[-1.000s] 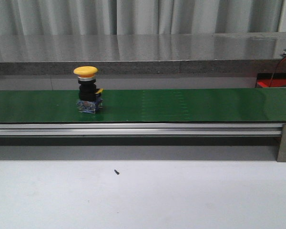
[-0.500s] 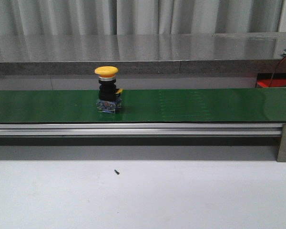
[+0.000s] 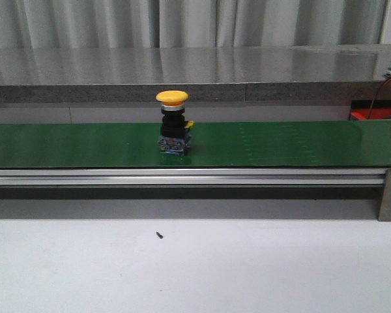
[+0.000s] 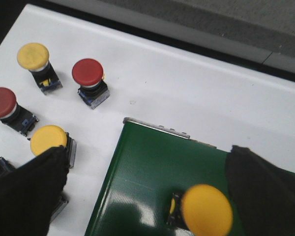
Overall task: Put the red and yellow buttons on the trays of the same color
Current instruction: 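Set the second yellow button on the belt and open the left gripper, then lower the right gripper onto the first yellow button at the belt's end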
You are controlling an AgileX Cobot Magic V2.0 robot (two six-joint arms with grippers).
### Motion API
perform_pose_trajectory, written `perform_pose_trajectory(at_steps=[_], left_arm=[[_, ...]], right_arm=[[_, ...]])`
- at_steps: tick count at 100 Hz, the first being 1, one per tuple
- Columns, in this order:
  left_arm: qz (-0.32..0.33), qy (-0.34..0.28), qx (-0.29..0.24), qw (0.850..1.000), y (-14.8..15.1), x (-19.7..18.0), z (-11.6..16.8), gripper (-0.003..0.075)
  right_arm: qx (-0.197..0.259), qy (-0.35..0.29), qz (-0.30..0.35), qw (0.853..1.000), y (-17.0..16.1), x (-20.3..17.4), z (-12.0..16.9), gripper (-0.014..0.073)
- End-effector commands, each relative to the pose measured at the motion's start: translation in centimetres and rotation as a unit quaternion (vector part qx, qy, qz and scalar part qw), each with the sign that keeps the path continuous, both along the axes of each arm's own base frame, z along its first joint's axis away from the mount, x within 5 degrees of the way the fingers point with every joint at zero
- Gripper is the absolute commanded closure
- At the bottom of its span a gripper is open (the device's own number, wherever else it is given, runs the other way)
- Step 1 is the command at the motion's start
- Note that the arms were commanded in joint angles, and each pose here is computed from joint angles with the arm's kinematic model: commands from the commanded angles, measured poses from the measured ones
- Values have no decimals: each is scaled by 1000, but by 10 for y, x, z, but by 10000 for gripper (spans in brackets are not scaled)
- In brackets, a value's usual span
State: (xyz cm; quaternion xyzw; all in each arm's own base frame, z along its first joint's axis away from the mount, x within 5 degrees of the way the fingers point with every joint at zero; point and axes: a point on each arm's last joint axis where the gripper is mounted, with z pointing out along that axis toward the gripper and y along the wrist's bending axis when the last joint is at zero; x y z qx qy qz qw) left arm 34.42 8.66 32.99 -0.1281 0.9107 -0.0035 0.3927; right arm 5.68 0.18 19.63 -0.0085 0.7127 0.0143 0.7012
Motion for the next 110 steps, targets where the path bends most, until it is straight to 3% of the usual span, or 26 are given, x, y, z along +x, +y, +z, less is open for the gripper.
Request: perform_pose_trajectory(at_steps=[1, 41, 57, 74, 90, 110], left_arm=[[-7, -84, 14, 996, -10, -9, 41, 85], [-63, -170, 54, 982, -51, -62, 76, 94], [-75, -218, 70, 971, -65, -99, 64, 103], [-92, -220, 67, 969, -79, -136, 29, 144], [-114, -235, 61, 963, -91, -168, 1, 290], [-138, -273, 54, 950, -100, -197, -9, 587]], right_arm=[[-3, -55, 0, 998, 0, -3, 14, 663], [-3, -55, 0, 998, 0, -3, 14, 663], [-3, -71, 0, 997, 0, -3, 17, 663], [-1, -111, 1, 994, 0, -4, 24, 663], [32, -130, 2, 991, 0, -6, 34, 663], [58, -46, 7, 997, 1, -3, 59, 663]])
